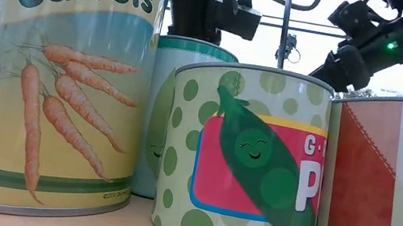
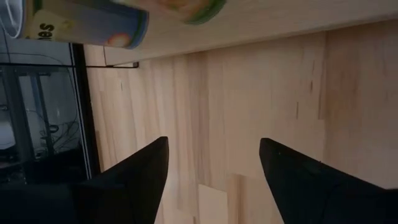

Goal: Pick and place cans onto a shelf
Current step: Put the canned oranges on the shelf

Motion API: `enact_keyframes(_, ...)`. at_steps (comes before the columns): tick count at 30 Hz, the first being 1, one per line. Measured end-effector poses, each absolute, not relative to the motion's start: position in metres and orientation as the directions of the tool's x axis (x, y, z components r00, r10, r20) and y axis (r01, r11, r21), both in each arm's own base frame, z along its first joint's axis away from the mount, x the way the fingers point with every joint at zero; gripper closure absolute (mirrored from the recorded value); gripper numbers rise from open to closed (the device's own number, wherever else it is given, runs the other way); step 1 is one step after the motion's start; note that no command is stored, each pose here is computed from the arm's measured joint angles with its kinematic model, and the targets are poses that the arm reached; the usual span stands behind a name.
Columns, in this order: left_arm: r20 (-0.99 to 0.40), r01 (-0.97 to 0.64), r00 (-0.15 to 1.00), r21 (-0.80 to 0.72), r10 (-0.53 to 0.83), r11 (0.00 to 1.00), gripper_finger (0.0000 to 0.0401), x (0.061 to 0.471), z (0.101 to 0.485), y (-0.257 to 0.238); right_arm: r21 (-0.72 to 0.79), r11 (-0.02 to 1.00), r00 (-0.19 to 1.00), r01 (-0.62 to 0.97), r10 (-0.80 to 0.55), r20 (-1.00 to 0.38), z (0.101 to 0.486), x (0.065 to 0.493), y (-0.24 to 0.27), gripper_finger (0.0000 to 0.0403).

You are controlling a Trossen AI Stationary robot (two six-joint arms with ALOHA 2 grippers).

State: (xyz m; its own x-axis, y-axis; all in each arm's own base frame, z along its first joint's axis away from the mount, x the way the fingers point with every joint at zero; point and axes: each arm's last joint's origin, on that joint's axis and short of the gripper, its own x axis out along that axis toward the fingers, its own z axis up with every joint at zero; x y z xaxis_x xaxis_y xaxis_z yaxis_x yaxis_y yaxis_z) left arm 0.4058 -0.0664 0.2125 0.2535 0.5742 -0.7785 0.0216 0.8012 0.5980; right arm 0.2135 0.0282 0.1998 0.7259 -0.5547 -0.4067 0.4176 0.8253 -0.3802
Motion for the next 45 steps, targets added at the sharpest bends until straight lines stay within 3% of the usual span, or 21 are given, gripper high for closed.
enact_keyframes(11, -0.782, 0.081, 0.251, 0.605, 0.571, 0.792, 0.0151, 0.403, 0.214, -0.07, -0.336, 0.877, 0.78, 0.344, -0.466, -0.419, 0.218, 0.218, 0.045, 0.003)
enact_keyframes(18, -0.783, 0.067, 0.242, 0.602, 0.572, 0.796, 0.0152, 0.393, 0.232, -0.066, -0.384, 0.876, 0.777, 0.291, -0.45, -0.439, 0.221, 0.231, 0.05, 0.003)
enact_keyframes(24, -0.782, 0.011, 0.247, 0.593, 0.573, 0.805, 0.0152, 0.387, 0.244, -0.064, -0.465, 0.849, 0.735, 0.253, -0.481, -0.478, 0.207, 0.251, 0.053, 0.003)
enact_keyframes(33, -0.787, 0.025, 0.215, 0.597, 0.579, 0.802, 0.0152, 0.379, 0.23, -0.066, -0.673, 0.7, 0.632, 0.24, -0.639, -0.439, 0.189, 0.272, 0.046, 0.003)
enact_keyframes(45, -0.788, 0.051, 0.203, 0.601, 0.581, 0.798, 0.0152, 0.365, 0.203, -0.079, -0.666, 0.702, 0.634, 0.254, -0.64, -0.433, 0.193, 0.278, 0.03, 0.003)
